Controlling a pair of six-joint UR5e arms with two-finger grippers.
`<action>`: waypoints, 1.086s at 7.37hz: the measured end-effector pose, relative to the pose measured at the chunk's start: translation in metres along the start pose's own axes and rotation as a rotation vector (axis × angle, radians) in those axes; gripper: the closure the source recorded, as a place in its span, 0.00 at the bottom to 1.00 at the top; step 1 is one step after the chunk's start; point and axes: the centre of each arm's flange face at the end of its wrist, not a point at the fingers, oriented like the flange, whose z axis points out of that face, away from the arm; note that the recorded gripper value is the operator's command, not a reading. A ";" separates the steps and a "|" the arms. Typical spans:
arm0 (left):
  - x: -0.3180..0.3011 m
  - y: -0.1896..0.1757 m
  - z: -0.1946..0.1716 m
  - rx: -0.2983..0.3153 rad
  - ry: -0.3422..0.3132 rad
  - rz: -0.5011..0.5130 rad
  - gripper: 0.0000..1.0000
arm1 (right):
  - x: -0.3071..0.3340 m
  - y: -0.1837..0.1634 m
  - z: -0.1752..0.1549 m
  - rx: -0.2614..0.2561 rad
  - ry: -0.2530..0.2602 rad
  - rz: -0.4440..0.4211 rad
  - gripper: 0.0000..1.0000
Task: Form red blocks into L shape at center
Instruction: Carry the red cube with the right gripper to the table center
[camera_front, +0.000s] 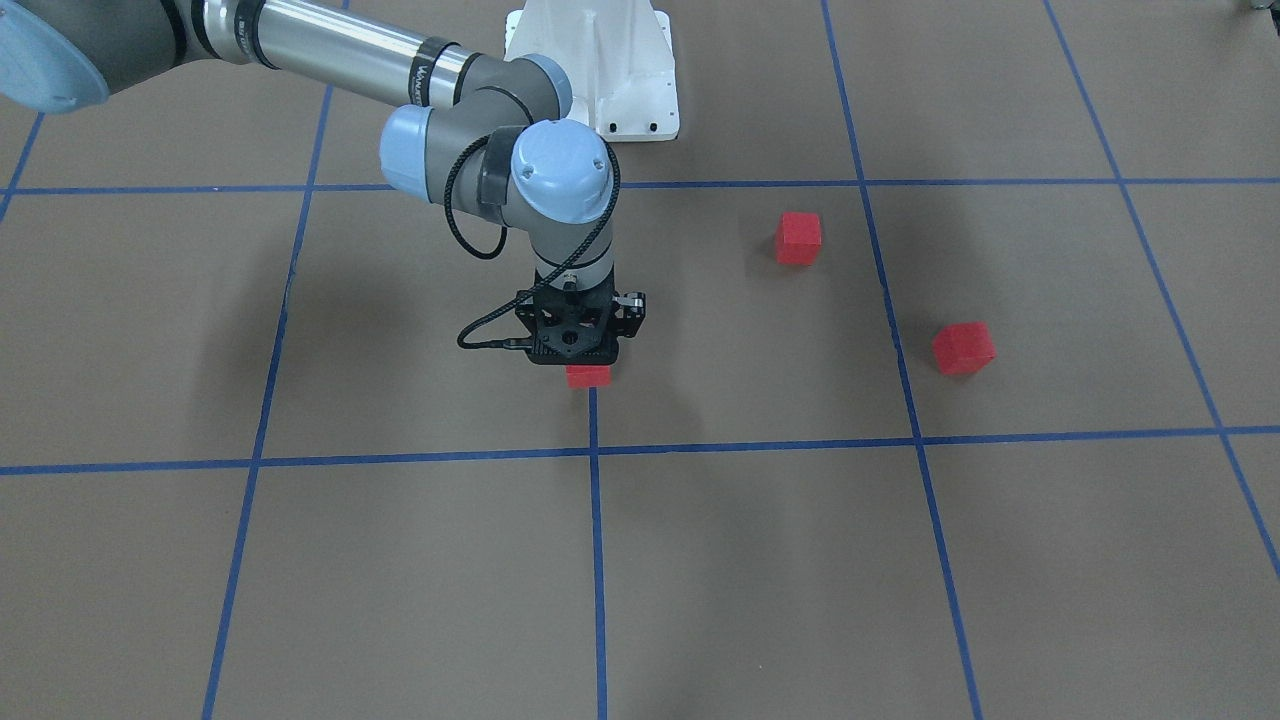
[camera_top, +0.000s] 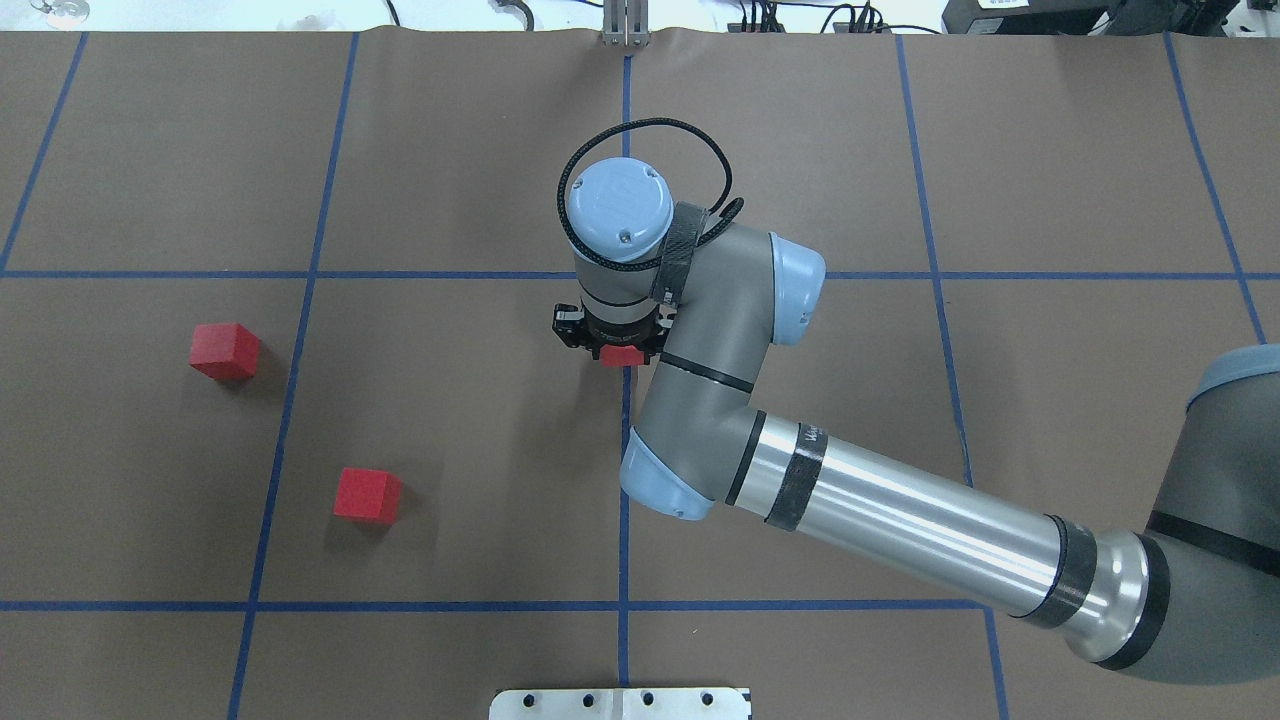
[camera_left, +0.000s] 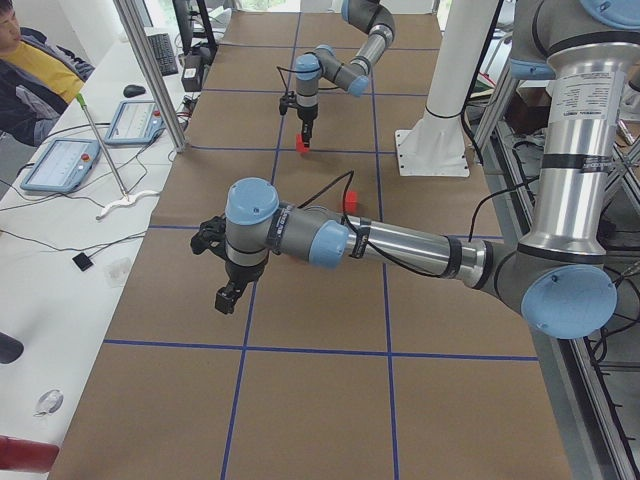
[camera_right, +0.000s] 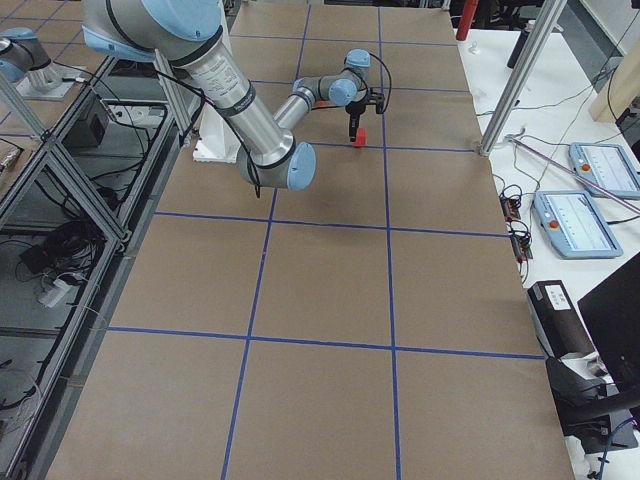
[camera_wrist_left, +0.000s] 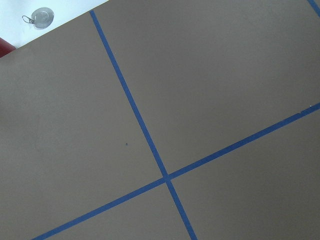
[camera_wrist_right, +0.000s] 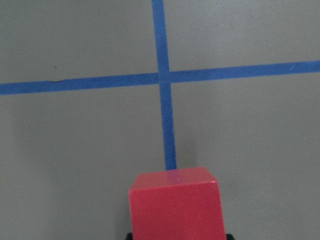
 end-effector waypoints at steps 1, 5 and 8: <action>0.000 0.000 0.000 0.000 0.000 0.000 0.00 | 0.000 0.001 0.002 0.002 0.004 -0.001 0.84; 0.000 0.000 0.000 0.000 0.000 0.000 0.00 | 0.003 0.002 0.007 0.011 0.014 -0.006 0.63; 0.000 0.000 0.000 0.000 0.000 0.000 0.00 | 0.003 0.004 0.009 0.017 0.018 -0.009 0.45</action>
